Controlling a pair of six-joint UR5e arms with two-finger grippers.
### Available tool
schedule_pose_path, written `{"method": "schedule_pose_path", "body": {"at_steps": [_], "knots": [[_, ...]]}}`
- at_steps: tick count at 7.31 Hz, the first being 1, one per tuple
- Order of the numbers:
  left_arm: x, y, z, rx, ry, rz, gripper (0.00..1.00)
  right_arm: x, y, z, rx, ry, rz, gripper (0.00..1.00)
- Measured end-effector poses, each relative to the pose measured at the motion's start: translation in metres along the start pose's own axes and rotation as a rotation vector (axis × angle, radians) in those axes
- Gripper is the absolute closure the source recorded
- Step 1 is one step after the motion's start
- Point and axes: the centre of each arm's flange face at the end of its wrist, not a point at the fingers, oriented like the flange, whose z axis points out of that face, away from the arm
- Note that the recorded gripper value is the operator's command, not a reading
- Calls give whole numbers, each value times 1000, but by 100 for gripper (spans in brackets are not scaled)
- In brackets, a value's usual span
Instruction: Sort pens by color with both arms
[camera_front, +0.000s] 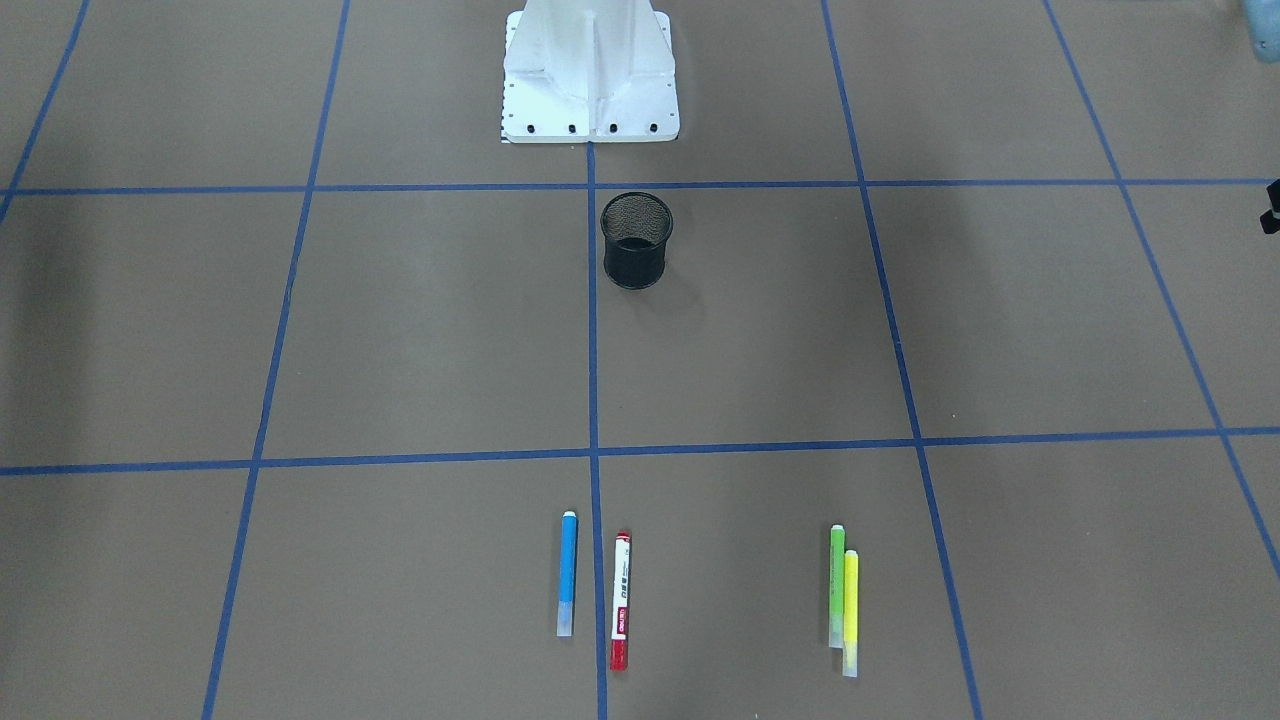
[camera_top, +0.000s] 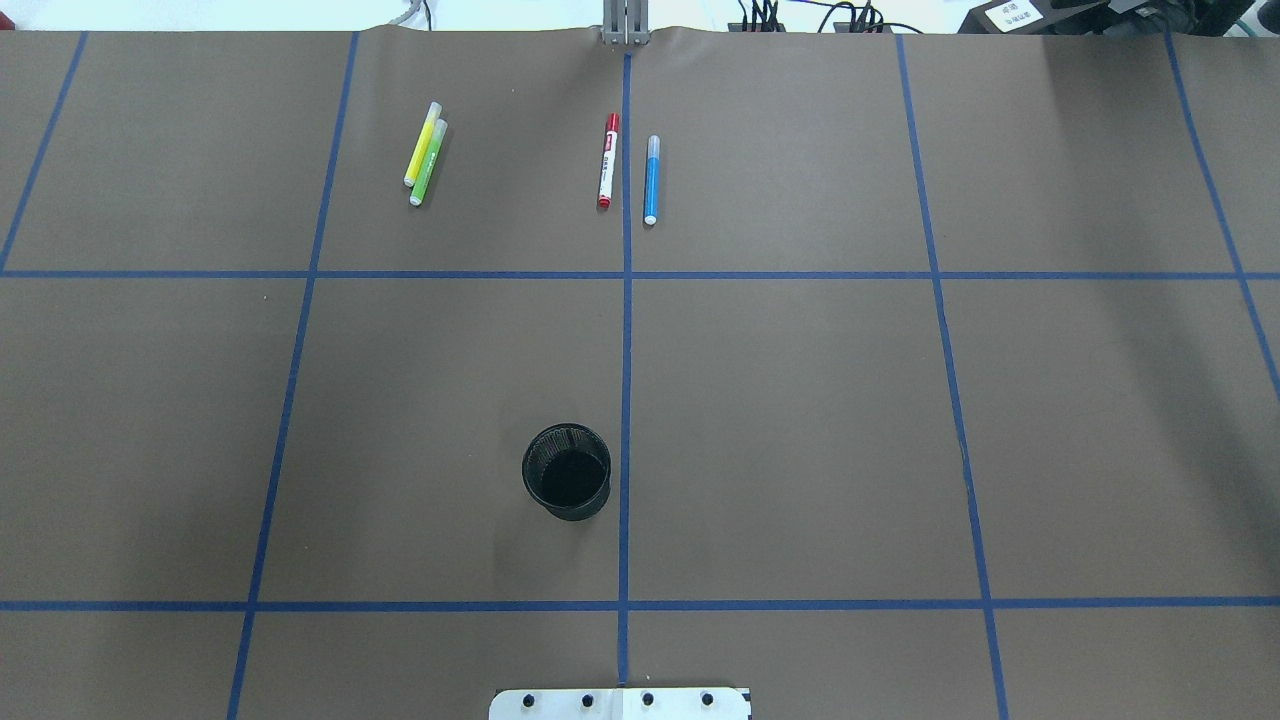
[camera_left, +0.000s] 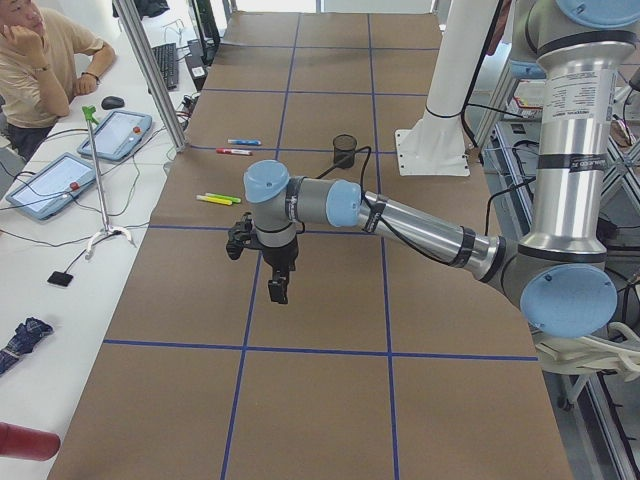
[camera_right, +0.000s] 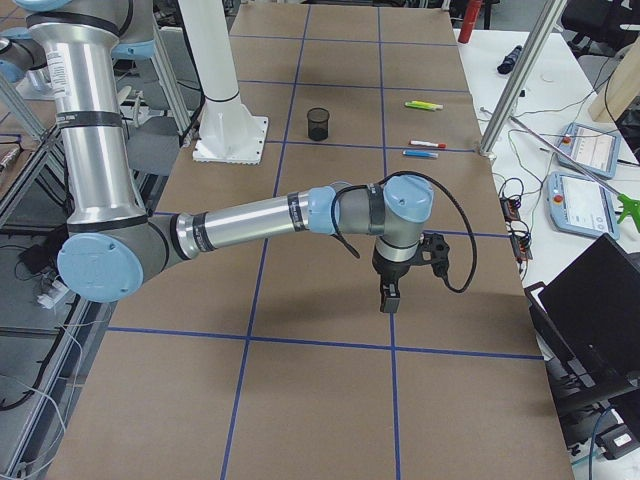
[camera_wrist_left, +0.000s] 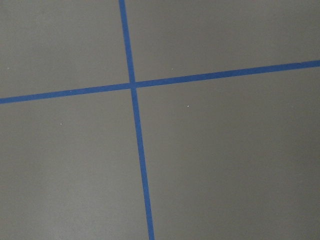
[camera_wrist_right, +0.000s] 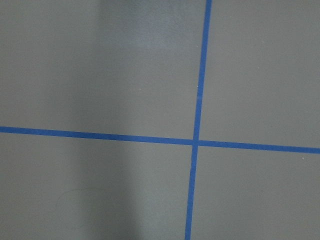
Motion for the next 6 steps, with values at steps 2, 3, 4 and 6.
{"method": "schedule_pose_path", "body": {"at_steps": [2, 3, 4, 6], "knots": [[-23, 11, -7, 57, 18, -14, 0, 1, 9, -3, 7, 2, 9, 1], [-36, 14, -13, 90, 46, -12, 0, 2, 10, -2, 5, 3, 11, 1], [-51, 18, -14, 110, 66, 11, 0, 3, 10, 0, 1, 5, 13, 1], [-74, 28, -7, 113, 80, 33, 0, 5, 10, 3, -5, 6, 16, 0]]}}
